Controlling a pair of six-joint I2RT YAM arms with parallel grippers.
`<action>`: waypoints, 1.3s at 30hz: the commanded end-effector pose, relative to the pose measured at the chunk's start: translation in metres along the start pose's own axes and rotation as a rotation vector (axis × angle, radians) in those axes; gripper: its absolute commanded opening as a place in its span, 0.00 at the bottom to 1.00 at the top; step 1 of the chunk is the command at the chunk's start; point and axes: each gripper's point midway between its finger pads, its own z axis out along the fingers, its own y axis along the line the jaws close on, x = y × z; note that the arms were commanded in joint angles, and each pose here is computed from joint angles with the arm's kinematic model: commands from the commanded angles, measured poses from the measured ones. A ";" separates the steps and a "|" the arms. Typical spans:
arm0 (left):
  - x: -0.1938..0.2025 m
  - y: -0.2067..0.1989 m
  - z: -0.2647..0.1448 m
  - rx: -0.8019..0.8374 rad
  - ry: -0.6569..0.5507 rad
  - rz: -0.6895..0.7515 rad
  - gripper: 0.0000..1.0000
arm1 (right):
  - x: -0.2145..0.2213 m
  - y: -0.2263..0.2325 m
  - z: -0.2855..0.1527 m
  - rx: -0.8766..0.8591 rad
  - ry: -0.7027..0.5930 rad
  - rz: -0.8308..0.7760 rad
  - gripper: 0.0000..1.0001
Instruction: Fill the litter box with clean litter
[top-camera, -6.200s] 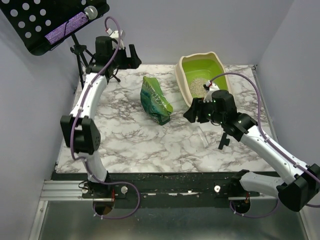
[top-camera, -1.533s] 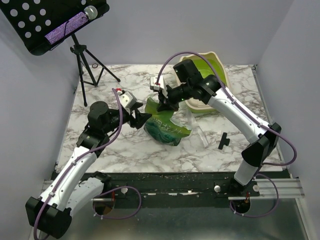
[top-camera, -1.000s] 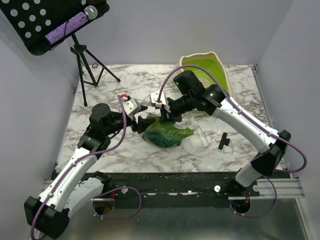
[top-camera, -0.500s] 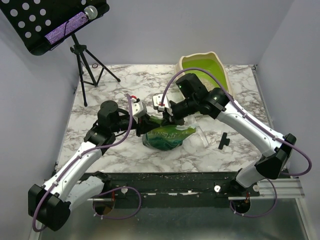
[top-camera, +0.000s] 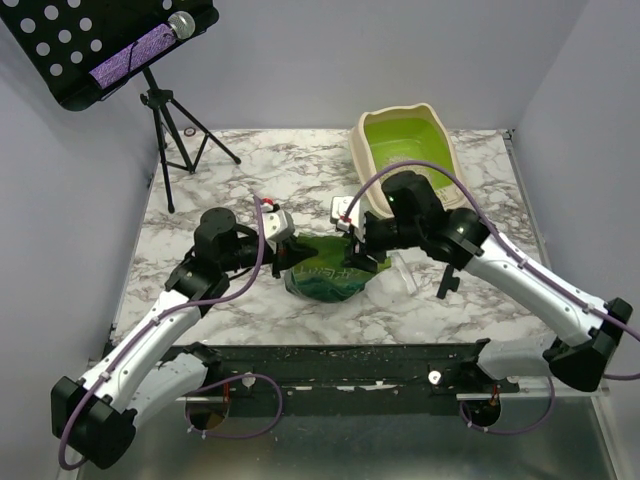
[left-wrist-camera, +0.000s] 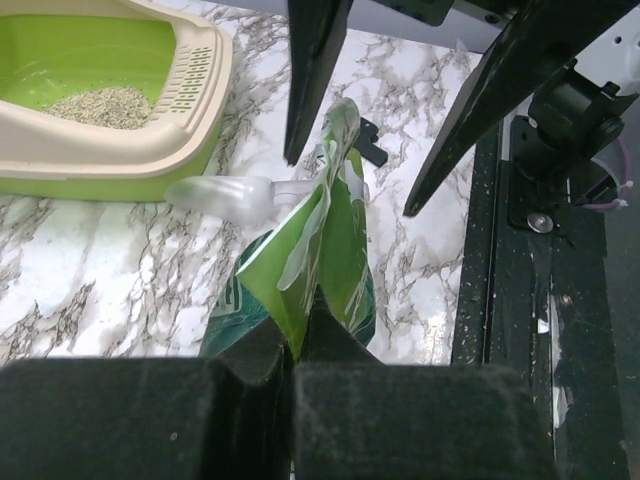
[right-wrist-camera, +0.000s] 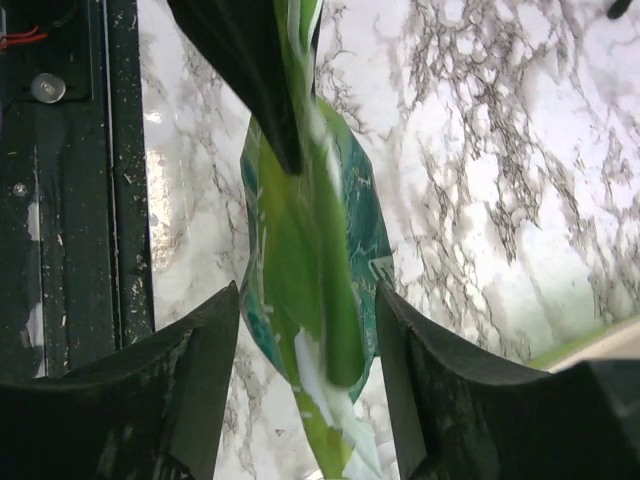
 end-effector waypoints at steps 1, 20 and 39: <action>-0.003 -0.004 -0.004 -0.032 -0.023 0.053 0.00 | 0.000 -0.007 -0.016 0.144 -0.068 0.032 0.66; -0.009 -0.014 -0.012 -0.066 -0.056 0.123 0.00 | 0.035 -0.008 0.034 0.006 -0.100 0.038 0.65; -0.028 -0.017 -0.021 -0.055 0.193 0.170 0.57 | 0.027 0.018 0.022 -0.071 -0.145 0.126 0.00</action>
